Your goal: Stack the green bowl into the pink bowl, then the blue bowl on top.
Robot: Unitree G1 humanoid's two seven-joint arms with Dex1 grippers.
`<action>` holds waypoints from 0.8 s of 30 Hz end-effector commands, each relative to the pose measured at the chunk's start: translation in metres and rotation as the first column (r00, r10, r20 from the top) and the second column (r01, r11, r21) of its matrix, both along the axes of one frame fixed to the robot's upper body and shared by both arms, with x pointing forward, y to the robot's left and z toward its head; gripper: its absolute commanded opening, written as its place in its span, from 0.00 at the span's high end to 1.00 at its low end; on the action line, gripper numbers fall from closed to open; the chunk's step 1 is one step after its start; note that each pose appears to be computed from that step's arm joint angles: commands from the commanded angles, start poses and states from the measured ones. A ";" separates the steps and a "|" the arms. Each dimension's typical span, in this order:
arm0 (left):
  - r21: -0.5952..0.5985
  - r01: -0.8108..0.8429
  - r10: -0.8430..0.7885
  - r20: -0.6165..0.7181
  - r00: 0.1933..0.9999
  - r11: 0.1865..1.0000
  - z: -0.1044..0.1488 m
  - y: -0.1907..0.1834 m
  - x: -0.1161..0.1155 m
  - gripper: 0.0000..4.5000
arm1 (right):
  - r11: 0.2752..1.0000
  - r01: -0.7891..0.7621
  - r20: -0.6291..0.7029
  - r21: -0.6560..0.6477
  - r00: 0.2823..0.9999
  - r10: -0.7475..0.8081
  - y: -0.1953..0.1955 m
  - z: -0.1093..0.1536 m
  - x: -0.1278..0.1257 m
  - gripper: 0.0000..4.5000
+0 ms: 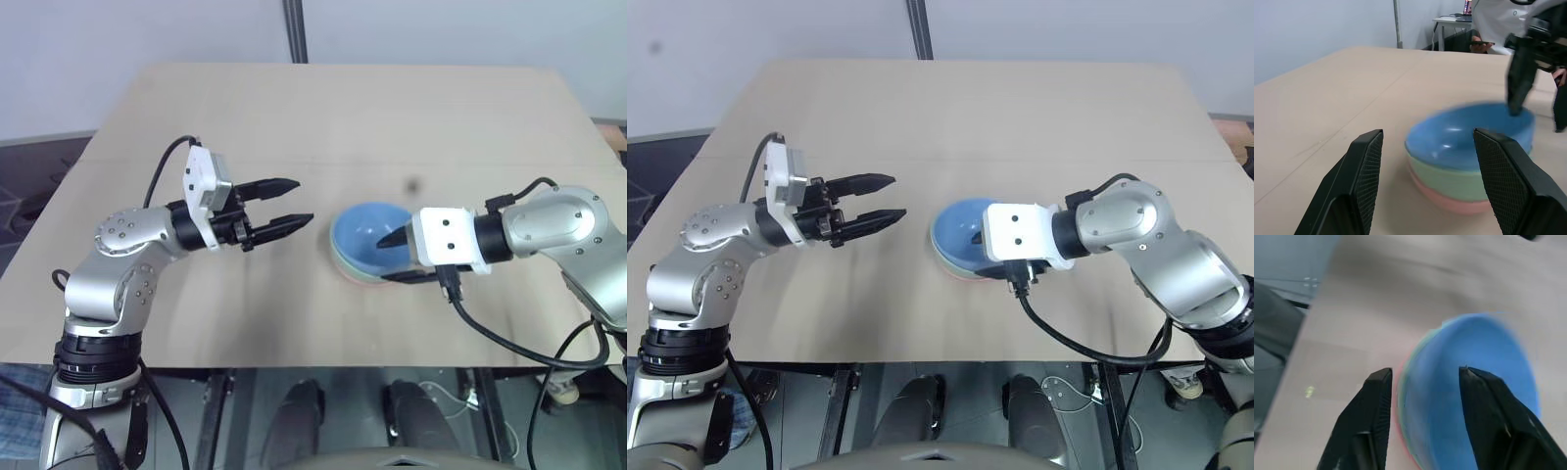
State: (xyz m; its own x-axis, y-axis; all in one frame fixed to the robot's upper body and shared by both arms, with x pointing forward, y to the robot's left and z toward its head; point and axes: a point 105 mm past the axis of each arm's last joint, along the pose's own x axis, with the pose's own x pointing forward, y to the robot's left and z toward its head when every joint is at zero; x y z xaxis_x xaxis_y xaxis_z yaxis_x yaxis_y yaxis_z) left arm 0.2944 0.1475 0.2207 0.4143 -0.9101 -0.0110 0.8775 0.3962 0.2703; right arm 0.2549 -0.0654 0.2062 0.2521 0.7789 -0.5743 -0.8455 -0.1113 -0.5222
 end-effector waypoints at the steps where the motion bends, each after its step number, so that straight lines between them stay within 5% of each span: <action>1: 0.006 0.011 -0.012 0.062 0.998 1.000 0.011 -0.004 -0.003 0.32 | 0.999 0.047 0.035 0.019 0.998 -0.048 -0.008 0.010 0.007 0.56; 15: 0.050 -0.180 0.181 -0.003 0.984 0.982 -0.010 0.020 -0.011 0.32 | 0.867 0.361 -0.233 0.343 0.927 -0.294 -0.105 0.024 0.014 0.56; 24: 0.120 -0.245 0.254 -0.061 0.965 0.962 -0.042 0.035 -0.018 0.32 | 0.794 0.441 -0.249 0.419 0.896 -0.367 -0.169 -0.020 0.014 0.56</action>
